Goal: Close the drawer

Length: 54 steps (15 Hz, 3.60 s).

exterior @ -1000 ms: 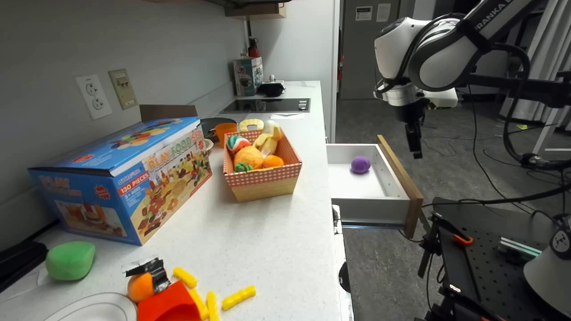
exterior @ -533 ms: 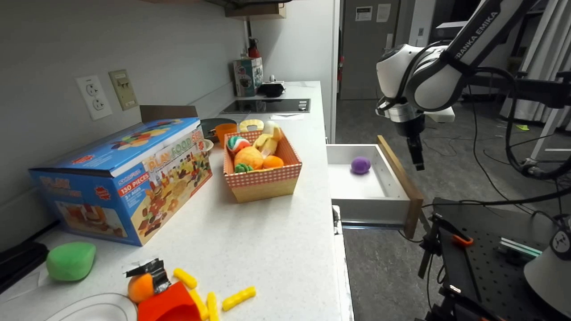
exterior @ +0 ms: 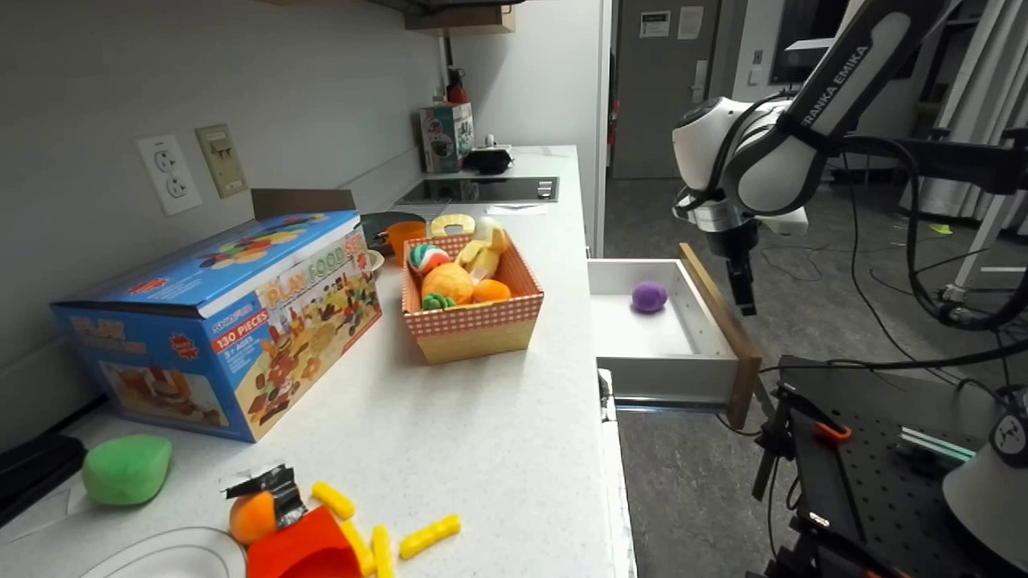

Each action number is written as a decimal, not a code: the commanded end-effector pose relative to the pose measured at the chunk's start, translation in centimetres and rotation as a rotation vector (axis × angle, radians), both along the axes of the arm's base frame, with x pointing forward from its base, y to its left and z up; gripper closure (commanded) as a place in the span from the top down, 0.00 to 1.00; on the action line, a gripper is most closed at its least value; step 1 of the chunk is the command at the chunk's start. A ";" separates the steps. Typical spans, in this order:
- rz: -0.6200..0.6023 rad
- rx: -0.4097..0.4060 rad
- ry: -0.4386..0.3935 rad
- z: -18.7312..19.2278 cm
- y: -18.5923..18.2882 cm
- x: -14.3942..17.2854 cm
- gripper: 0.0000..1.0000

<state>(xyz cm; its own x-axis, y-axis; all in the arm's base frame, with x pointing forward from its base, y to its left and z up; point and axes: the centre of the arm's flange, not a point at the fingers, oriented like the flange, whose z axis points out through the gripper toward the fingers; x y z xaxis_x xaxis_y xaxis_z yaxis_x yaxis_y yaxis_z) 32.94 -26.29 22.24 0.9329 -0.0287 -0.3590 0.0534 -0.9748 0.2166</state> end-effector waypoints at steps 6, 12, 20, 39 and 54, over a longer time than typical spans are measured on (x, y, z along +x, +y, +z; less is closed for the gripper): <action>0.025 -0.018 0.004 -5.0 -2.8 2.8 1.00; 0.056 0.022 -0.109 -4.7 -1.5 5.9 1.00; 0.116 0.140 -0.267 -2.5 4.3 12.2 1.00; 0.219 0.087 -0.391 8.5 10.9 9.1 1.00; 0.250 0.071 -0.508 16.4 13.8 6.0 1.00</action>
